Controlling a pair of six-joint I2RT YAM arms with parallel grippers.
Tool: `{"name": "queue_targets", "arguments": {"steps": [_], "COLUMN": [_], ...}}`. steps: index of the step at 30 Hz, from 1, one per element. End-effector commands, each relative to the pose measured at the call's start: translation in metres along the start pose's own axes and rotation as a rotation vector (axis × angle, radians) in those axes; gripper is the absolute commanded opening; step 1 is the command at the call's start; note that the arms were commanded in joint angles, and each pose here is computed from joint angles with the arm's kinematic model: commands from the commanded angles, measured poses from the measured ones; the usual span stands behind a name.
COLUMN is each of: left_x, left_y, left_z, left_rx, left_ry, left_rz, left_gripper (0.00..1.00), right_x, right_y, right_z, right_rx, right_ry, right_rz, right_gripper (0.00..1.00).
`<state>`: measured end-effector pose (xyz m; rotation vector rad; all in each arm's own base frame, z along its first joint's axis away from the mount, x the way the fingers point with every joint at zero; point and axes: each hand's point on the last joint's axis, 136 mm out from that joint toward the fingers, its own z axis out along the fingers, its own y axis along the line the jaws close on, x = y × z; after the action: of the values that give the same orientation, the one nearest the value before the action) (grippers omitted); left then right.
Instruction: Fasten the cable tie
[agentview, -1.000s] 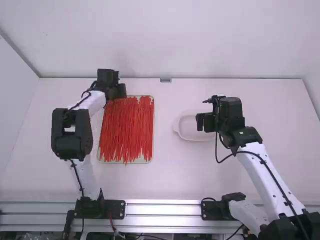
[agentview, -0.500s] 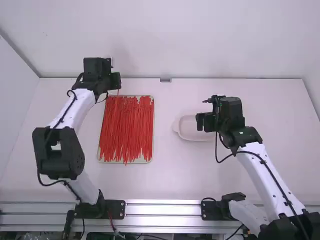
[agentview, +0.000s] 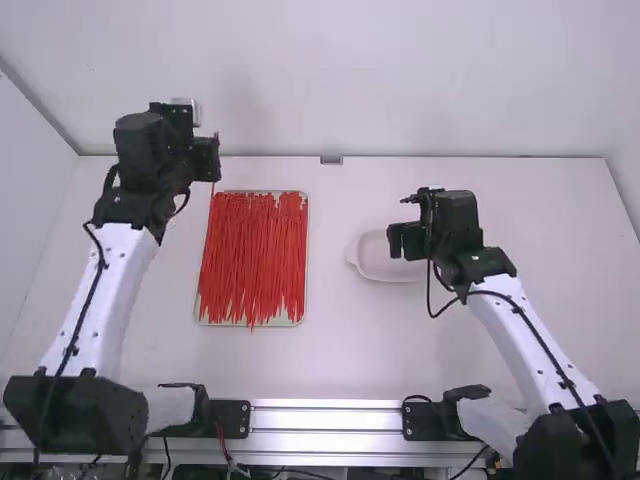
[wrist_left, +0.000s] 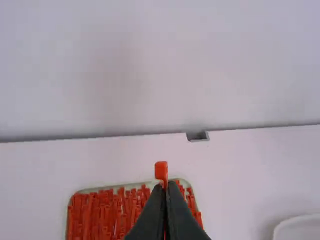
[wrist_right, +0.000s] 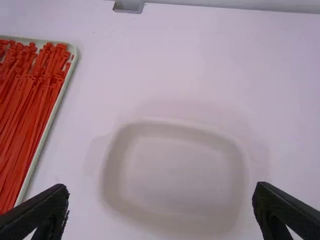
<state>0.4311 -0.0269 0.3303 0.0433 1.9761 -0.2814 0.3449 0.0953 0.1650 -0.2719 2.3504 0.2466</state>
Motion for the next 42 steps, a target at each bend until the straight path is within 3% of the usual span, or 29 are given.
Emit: {"name": "queue_targets", "arguments": {"steps": [1,12,18,25,34,42], "left_x": [0.009,0.047,0.071,0.075,0.073,0.048], "left_y": [-0.004,-0.019,-0.031,-0.062,-0.091,-0.118], "left_z": [-0.015,-0.041,-0.036,-0.041,-0.055,-0.077], "left_rx": [0.002,0.098,0.188,0.366,0.547,0.752], "left_ry": [-0.026,-0.172,-0.180,-0.225,-0.274,-0.370], "left_rz": [0.014,-0.005,-0.012,-0.001,0.022,0.019], "left_gripper": [0.02,0.01,0.01,0.01,0.02,0.01], "right_x": [-0.014,-0.018,-0.021,-0.019,-0.031,-0.044], "right_y": [0.010,0.048,0.069,0.105,0.122,0.151], "right_z": [-0.002,-0.008,-0.015,-0.036,-0.051,-0.077], "right_rx": [-0.049,-0.271,-0.399,-0.632,-0.748,-0.894], "right_ry": [-0.025,-0.050,-0.069,-0.136,-0.224,-0.387], "right_rz": [-0.022,-0.082,-0.094,-0.296,-0.359,-0.537], "right_gripper": [0.98,0.98,0.98,0.98,0.98,0.98]}}
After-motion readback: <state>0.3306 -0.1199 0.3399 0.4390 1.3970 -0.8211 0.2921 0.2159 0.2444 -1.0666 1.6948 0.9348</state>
